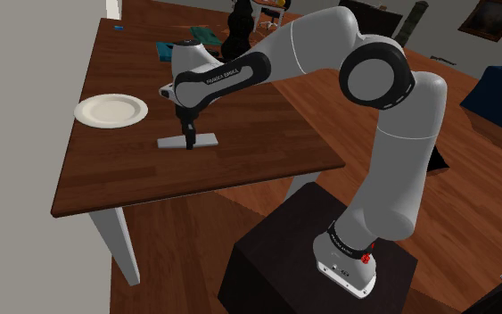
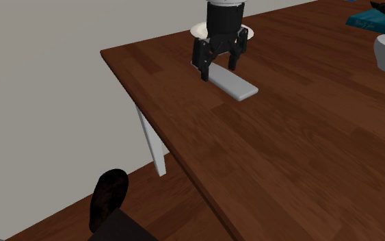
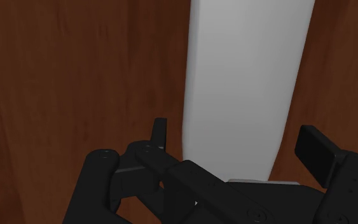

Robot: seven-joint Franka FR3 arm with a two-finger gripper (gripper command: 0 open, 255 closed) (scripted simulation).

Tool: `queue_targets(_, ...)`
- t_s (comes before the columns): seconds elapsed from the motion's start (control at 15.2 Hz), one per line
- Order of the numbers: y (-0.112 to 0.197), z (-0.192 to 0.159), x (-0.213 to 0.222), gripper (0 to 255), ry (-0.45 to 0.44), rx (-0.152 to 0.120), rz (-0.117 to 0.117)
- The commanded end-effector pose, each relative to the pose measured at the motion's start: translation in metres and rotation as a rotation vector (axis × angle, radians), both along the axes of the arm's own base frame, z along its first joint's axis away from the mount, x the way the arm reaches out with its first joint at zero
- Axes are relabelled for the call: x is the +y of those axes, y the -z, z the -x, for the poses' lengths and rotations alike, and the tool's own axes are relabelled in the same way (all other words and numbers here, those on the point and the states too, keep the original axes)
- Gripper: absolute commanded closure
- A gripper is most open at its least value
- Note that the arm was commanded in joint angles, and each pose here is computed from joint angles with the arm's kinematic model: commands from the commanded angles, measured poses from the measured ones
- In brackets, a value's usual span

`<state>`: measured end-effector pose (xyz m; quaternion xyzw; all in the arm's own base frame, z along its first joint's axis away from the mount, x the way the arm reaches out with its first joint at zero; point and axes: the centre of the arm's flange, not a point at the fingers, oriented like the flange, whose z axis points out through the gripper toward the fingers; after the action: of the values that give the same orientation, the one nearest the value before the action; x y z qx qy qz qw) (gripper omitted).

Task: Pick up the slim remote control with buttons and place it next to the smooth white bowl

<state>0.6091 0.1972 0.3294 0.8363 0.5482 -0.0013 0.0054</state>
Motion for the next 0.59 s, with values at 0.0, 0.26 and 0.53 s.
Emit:
queue_targets(0.0,0.0020,0.0000,-0.0003,0,0.000,-0.001,0.000)
queue_targets(0.26,0.0020,0.0000,-0.0003,0,0.000,-0.001,0.000)
queue_targets(0.53,0.0019,0.0000,-0.0003,255,0.000,0.000,0.000)
